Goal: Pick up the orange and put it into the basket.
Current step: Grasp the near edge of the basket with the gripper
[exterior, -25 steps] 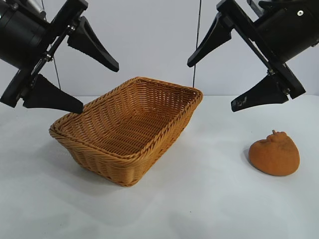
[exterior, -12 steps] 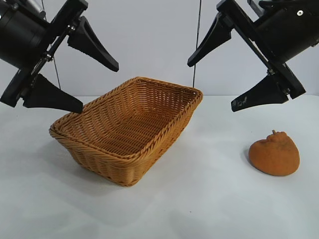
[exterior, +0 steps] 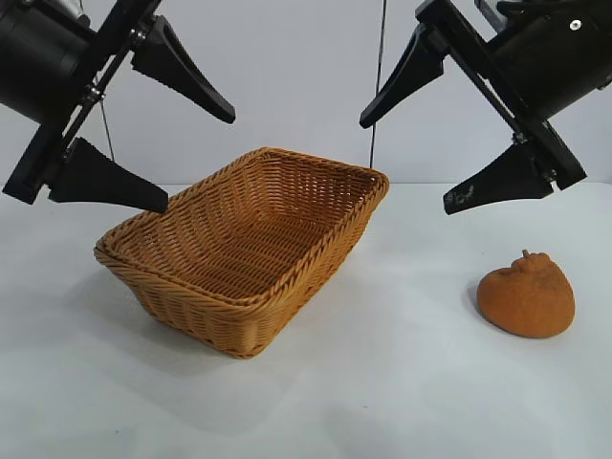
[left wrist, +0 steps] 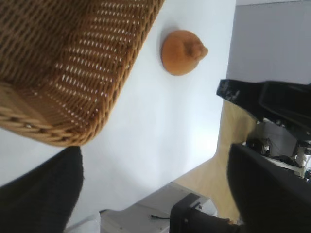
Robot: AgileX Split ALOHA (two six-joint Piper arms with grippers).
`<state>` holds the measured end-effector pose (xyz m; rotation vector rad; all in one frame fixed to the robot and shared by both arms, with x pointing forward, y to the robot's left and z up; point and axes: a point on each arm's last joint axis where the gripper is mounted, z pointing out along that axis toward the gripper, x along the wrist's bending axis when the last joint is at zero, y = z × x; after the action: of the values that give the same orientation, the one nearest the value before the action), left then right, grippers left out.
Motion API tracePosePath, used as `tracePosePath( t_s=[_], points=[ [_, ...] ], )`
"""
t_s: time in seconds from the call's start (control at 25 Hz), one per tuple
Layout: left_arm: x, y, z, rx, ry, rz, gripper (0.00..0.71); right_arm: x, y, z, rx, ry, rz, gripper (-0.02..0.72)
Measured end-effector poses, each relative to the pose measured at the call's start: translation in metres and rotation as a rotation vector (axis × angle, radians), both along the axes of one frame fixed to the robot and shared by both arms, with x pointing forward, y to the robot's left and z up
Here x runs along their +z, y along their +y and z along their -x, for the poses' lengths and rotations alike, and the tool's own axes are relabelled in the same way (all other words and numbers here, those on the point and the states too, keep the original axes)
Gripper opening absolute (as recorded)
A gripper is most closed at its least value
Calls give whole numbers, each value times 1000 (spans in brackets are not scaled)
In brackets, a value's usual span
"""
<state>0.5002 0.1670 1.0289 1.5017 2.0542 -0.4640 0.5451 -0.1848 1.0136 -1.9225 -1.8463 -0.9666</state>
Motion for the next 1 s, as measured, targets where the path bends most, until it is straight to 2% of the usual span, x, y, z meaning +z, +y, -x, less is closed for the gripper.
tracePosePath(
  t_s=[0.12,0.24,0.36,0.48,0.8,1.0],
  points=[
    [-3,-15,14,15,38,-111,580,0,0,0,0,0,0,683],
    [-5,-29,20,79,17,-176,580,0,0,0,1,1,0,683],
    [-5,-36,16,206,-29,-172,580,0,0,0,1,1,0,683],
    [-13,-36,7,316,-11,-171,580,0,0,0,1,1,0,683],
    [-65,-48,-16,516,120,-158,580,0,0,0,1,1,0,683],
    [-95,-55,-28,560,128,-146,580,0,0,0,2,2,-1,683]
  ],
)
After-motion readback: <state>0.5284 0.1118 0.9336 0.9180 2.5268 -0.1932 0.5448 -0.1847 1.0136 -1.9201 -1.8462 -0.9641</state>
